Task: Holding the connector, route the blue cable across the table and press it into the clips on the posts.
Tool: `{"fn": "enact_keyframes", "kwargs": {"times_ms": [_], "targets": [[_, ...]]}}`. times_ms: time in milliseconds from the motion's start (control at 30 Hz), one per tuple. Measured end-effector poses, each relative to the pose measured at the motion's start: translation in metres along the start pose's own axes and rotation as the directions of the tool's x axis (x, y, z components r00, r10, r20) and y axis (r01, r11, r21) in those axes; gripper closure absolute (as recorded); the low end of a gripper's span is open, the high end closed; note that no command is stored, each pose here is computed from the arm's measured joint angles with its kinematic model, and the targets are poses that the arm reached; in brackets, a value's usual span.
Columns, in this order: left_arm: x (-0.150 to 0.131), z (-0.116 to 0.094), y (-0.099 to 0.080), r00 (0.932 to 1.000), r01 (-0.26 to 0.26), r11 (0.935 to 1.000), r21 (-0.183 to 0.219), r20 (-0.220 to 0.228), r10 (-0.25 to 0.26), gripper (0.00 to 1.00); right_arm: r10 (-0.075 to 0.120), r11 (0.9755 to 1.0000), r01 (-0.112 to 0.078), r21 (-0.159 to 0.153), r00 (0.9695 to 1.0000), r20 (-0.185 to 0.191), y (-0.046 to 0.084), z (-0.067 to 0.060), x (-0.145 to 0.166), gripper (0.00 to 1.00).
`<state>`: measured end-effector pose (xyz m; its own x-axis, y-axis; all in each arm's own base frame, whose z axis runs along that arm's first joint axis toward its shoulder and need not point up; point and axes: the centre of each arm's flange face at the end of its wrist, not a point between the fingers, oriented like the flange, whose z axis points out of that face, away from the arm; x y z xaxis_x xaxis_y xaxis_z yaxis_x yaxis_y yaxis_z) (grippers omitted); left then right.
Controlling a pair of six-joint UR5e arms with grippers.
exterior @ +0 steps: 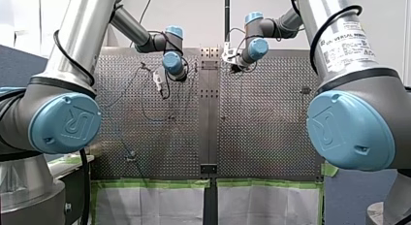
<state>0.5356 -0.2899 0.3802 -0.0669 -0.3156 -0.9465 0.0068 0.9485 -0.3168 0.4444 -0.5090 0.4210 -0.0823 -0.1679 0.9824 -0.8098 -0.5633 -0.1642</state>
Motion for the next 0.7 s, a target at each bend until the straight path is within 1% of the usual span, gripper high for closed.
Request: {"fn": "enact_keyframes", "kwargs": {"times_ms": [133,233,367,500,600,700], "targets": [[-0.007,-0.02,-0.003,0.9997,-0.005,1.0,-0.008,-0.024,0.005,0.0,-0.002,1.0,0.002,0.003,1.0,-0.006,-0.002,-0.002,0.003,1.0],[-0.009,-0.038,-0.005,0.9985,-0.011,0.9999,-0.001,-0.053,0.011,0.0,-0.002,1.0,0.002,0.003,0.9999,-0.01,-0.002,-0.003,0.006,1.0],[-0.009,-0.055,-0.008,0.9967,-0.013,0.9996,0.025,-0.08,0.015,0.0,-0.001,1.0,0.001,0.002,0.9999,-0.013,-0.002,-0.005,0.009,1.0],[-0.008,-0.075,-0.014,0.995,-0.01,0.9978,0.066,-0.099,0.017,0.0,0.0,1.0,0.0,0.003,0.9999,-0.016,-0.003,-0.006,0.01,1.0],[-0.01,-0.09,-0.017,0.9947,-0.008,0.9963,0.085,-0.102,0.016,0.0,0.0,1.0,0.0,0.005,0.9998,-0.018,-0.004,-0.007,0.012,1.0],[-0.02,-0.104,-0.021,0.996,-0.004,0.9945,0.105,-0.088,0.013,0.0,0.001,1.0,-0.001,0.008,0.9998,-0.022,-0.006,-0.009,0.015,1.0]]}}
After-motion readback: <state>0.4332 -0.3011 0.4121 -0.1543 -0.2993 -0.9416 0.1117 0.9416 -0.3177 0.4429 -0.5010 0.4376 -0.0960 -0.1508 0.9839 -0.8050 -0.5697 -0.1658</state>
